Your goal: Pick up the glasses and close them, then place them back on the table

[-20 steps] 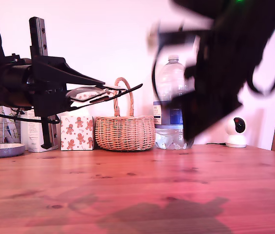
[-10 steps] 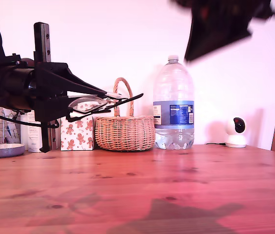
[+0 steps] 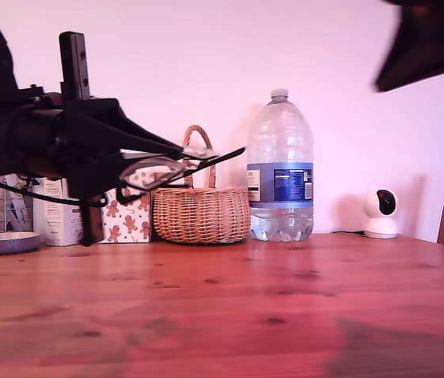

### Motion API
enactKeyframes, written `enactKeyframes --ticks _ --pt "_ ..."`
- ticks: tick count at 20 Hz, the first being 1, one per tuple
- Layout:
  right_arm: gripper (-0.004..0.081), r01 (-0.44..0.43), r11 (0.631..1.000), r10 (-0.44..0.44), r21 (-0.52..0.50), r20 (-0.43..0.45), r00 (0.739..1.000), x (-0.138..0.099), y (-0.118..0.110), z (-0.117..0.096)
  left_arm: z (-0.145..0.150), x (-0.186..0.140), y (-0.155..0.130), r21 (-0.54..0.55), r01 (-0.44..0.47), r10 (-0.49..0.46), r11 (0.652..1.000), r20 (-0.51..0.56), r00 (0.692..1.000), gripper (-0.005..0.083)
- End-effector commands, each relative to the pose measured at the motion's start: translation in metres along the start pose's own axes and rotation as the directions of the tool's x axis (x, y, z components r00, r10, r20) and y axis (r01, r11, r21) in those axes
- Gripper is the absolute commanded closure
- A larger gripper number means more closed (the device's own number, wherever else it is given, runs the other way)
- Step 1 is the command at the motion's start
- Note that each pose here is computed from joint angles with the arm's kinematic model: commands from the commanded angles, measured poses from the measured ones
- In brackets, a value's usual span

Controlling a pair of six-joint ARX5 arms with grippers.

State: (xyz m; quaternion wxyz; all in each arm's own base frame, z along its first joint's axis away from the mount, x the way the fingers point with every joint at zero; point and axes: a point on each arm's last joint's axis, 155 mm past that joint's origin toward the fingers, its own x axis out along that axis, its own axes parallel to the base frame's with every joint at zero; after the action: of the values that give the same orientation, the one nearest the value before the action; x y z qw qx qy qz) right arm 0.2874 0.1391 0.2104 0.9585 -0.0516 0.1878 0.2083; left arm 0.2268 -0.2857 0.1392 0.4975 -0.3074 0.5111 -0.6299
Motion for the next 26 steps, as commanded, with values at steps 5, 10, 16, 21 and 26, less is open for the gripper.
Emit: enactKeyframes --ticks 5,10,16,21,26 --pt "0.0780 0.061 0.994 -0.064 0.087 0.032 0.997 -0.029 -0.026 -0.024 -0.002 0.013 0.002 0.064 -0.012 0.014 0.998 -0.031 0.999 0.0795" --pt "0.0780 0.052 0.990 -0.063 0.128 0.089 0.994 -0.051 -0.026 -0.023 -0.002 0.027 0.008 0.122 -0.063 0.069 0.991 -0.052 0.996 0.0795" --pt "0.0780 0.031 0.992 -0.046 0.124 0.120 0.992 -0.059 -0.022 -0.018 0.007 0.034 0.021 0.158 -0.169 0.178 0.973 -0.042 0.983 0.0795" --pt "0.0780 0.016 0.992 -0.031 0.122 0.120 0.992 -0.059 -0.019 -0.018 0.013 0.032 0.031 0.161 -0.232 0.239 0.959 -0.026 0.971 0.0795" --pt "0.0780 0.003 0.993 -0.018 0.121 0.123 0.992 -0.059 -0.017 -0.017 0.012 0.028 0.049 0.152 -0.312 0.319 0.938 -0.027 0.947 0.0795"
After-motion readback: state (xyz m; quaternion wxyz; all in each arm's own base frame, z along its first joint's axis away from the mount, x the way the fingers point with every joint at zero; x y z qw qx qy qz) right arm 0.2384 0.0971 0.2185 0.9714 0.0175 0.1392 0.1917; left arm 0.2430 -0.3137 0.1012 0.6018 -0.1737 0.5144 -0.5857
